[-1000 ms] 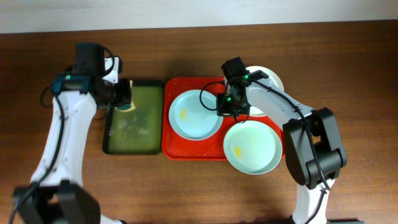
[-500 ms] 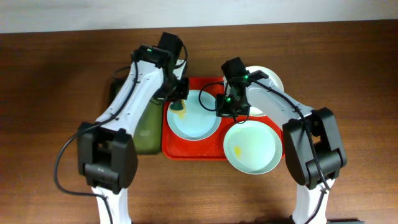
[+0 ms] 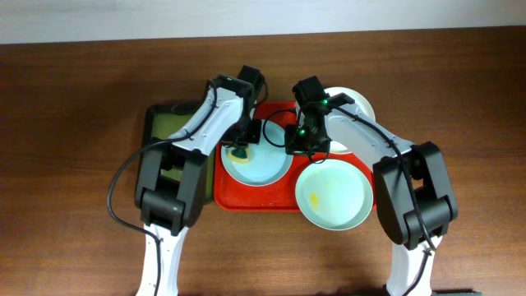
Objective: Clean dirty plates on tray and stack at the side
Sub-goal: 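Scrub the light-blue plate with the sponge in the left gripper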
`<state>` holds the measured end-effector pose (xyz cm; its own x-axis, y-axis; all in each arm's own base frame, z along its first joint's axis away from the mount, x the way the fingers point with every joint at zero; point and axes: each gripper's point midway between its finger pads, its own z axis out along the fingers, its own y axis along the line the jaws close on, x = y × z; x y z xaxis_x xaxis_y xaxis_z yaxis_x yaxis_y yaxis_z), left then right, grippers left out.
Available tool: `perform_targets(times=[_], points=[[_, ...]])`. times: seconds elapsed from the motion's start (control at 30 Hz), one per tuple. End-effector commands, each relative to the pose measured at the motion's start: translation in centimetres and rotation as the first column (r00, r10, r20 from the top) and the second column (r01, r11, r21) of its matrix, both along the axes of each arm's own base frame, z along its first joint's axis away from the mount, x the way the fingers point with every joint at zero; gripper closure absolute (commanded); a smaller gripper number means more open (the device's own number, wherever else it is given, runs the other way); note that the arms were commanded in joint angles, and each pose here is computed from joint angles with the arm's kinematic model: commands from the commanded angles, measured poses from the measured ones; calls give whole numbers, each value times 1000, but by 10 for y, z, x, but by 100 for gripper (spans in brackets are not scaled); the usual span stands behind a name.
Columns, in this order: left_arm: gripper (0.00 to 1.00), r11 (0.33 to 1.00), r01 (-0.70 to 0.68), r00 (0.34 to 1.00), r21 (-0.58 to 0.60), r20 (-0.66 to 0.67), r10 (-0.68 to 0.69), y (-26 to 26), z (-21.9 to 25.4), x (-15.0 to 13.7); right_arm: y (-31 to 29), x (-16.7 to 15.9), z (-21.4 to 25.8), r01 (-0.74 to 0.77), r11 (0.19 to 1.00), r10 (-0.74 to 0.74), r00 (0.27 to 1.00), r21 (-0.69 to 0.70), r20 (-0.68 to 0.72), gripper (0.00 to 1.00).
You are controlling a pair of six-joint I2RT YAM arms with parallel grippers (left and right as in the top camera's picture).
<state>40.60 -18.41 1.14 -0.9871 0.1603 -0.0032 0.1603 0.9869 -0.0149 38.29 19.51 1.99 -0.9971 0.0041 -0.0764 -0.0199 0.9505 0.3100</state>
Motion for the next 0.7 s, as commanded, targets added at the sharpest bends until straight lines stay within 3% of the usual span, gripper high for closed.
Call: perform_targets(times=[0.0, 0.1, 0.2, 0.3, 0.43, 0.67], points=[[100, 994, 59, 990, -90, -124, -70, -34, -25, -30, 4, -5, -7, -15, 1000, 15, 1000, 3, -18, 96], [100, 979, 59, 990, -196, -114, -83, -43, -2, -23, 4, -5, -7, -15, 1000, 15, 1000, 3, -18, 96], [100, 969, 34, 999, -245, 27, -29, -29, 54, 10, 4, -5, -7, -15, 1000, 15, 1000, 3, -18, 96], [100, 982, 11, 993, -188, 115, 11, -2, 88, 20, 4, -5, -7, -15, 1000, 15, 1000, 3, -18, 96], [100, 995, 6, 999, -97, 37, -3, 10, 60, -3, 4, -5, -7, -15, 1000, 15, 1000, 3, -18, 96], [100, 995, -79, 997, -54, -24, 77, 21, -9, -28, 4, -5, -7, -15, 1000, 15, 1000, 3, -19, 96]])
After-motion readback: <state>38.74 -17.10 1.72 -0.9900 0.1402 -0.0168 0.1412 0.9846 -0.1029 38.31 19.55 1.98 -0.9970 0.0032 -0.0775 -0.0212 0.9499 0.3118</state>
